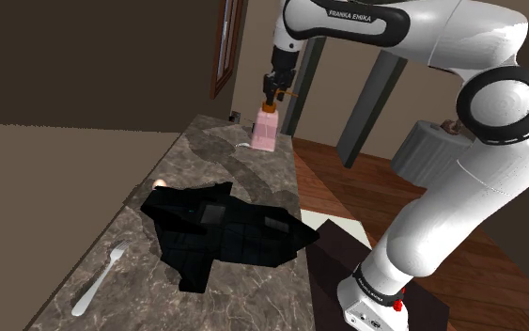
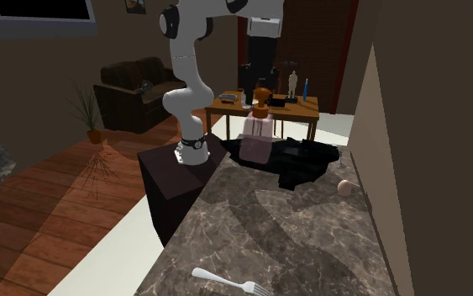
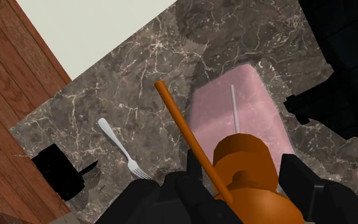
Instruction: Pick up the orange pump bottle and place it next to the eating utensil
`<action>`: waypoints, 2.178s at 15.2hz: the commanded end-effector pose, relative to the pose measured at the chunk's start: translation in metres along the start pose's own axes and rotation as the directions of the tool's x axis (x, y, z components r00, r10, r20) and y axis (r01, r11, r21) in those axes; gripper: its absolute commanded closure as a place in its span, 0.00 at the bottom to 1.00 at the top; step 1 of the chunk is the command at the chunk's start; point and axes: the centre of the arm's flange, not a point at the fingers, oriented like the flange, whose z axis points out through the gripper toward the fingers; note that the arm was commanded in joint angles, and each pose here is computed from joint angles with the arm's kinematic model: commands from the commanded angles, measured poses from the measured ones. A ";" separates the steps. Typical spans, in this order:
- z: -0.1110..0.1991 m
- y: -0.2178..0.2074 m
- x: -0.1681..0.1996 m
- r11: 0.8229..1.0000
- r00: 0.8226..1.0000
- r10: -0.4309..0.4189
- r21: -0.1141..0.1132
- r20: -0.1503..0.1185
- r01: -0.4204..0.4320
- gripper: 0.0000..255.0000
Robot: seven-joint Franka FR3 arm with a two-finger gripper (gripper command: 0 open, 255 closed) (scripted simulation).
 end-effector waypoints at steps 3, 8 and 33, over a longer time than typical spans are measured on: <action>-0.021 0.003 0.002 1.000 1.000 0.000 0.000 0.000 0.000 1.00; -0.047 0.007 0.003 1.000 1.000 0.000 0.000 0.000 0.000 1.00; -0.122 -0.187 -0.056 1.000 1.000 0.000 0.000 0.000 0.000 1.00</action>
